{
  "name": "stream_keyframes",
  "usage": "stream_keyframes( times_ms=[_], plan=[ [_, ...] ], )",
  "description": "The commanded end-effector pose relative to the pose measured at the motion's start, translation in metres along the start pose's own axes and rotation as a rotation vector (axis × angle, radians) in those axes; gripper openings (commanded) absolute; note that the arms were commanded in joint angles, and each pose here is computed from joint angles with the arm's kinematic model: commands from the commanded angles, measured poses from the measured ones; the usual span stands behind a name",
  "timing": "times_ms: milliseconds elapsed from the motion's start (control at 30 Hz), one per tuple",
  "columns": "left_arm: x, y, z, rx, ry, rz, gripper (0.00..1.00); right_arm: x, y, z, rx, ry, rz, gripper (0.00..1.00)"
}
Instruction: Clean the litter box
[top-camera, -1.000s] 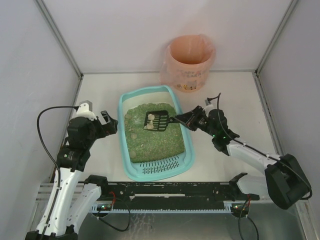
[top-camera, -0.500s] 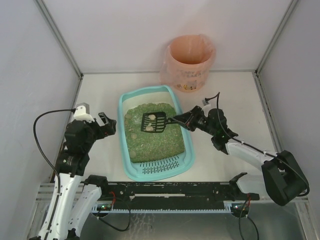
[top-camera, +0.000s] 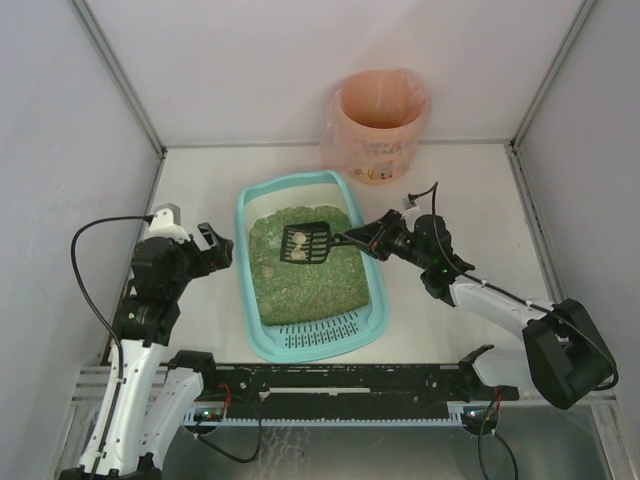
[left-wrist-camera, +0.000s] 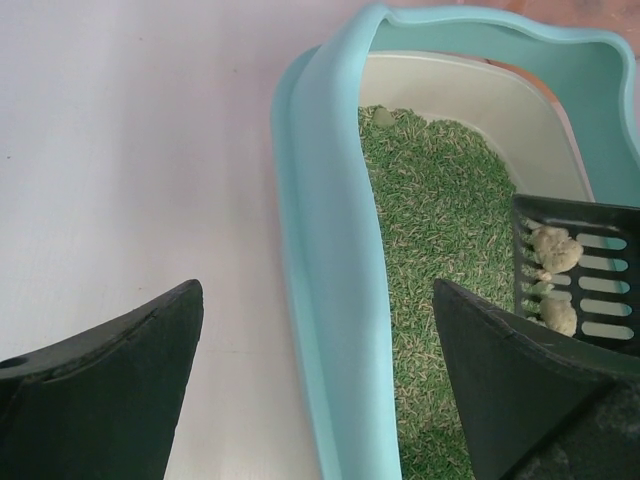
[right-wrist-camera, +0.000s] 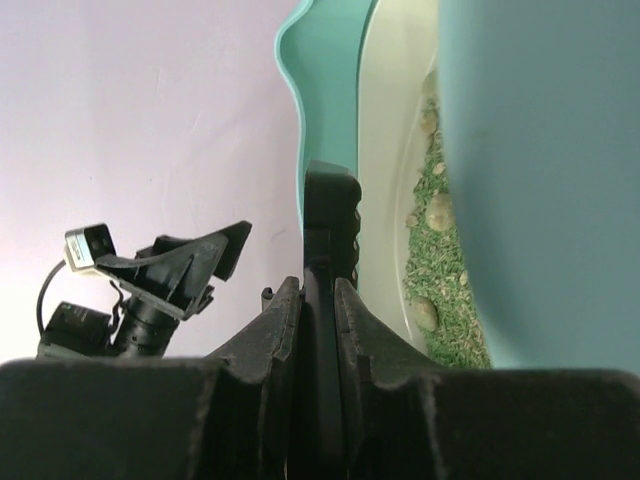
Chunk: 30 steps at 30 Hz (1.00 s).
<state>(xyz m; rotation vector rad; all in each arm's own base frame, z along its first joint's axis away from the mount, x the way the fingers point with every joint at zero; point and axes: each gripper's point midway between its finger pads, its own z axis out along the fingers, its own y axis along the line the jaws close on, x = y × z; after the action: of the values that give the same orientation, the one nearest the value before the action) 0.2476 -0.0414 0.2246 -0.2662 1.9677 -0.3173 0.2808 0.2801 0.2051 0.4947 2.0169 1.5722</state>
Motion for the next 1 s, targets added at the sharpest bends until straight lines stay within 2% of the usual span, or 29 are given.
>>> stream_keyframes(
  times_ms=[0,100,267,367,433,533,600,667,733,867,900,967],
  plan=[
    [-0.005,-0.003,0.001,0.025,-0.022,-0.001,1.0,0.005,0.044,0.005,-0.111,0.029,-0.1,0.0],
    [-0.003,-0.003,0.002,0.025,-0.01,-0.004,1.0,-0.018,0.019,-0.007,-0.048,-0.093,-0.01,0.0],
    [-0.003,-0.003,0.003,0.029,-0.007,-0.006,1.0,0.012,0.051,0.005,-0.121,0.052,-0.11,0.0],
    [-0.001,-0.003,0.004,0.029,0.006,-0.01,0.99,-0.016,0.013,-0.006,-0.016,-0.065,-0.004,0.0],
    [0.0,-0.002,0.003,0.03,0.001,-0.012,0.99,-0.023,0.011,-0.011,-0.046,-0.106,0.044,0.0],
    [-0.002,-0.002,0.004,0.03,-0.005,-0.013,0.99,0.01,0.046,0.007,-0.097,0.03,-0.079,0.0],
    [0.0,-0.003,0.006,0.037,0.009,-0.011,0.99,0.02,0.049,0.011,-0.094,0.076,-0.123,0.0],
    [0.002,-0.003,0.006,0.037,0.023,-0.012,0.98,-0.003,0.023,0.004,-0.021,-0.011,-0.058,0.0],
    [0.002,-0.002,0.005,0.032,0.017,-0.011,0.98,-0.017,0.01,-0.004,-0.035,-0.068,0.026,0.0],
    [-0.002,-0.002,0.004,0.03,-0.003,-0.012,0.99,0.015,0.042,0.012,-0.09,0.064,-0.068,0.0],
    [-0.001,-0.002,0.005,0.032,0.005,-0.012,0.99,0.016,0.045,0.014,-0.094,0.073,-0.088,0.0],
    [0.001,-0.003,0.007,0.039,0.021,-0.011,0.98,-0.001,0.029,0.009,-0.048,0.008,-0.043,0.0]
  ],
)
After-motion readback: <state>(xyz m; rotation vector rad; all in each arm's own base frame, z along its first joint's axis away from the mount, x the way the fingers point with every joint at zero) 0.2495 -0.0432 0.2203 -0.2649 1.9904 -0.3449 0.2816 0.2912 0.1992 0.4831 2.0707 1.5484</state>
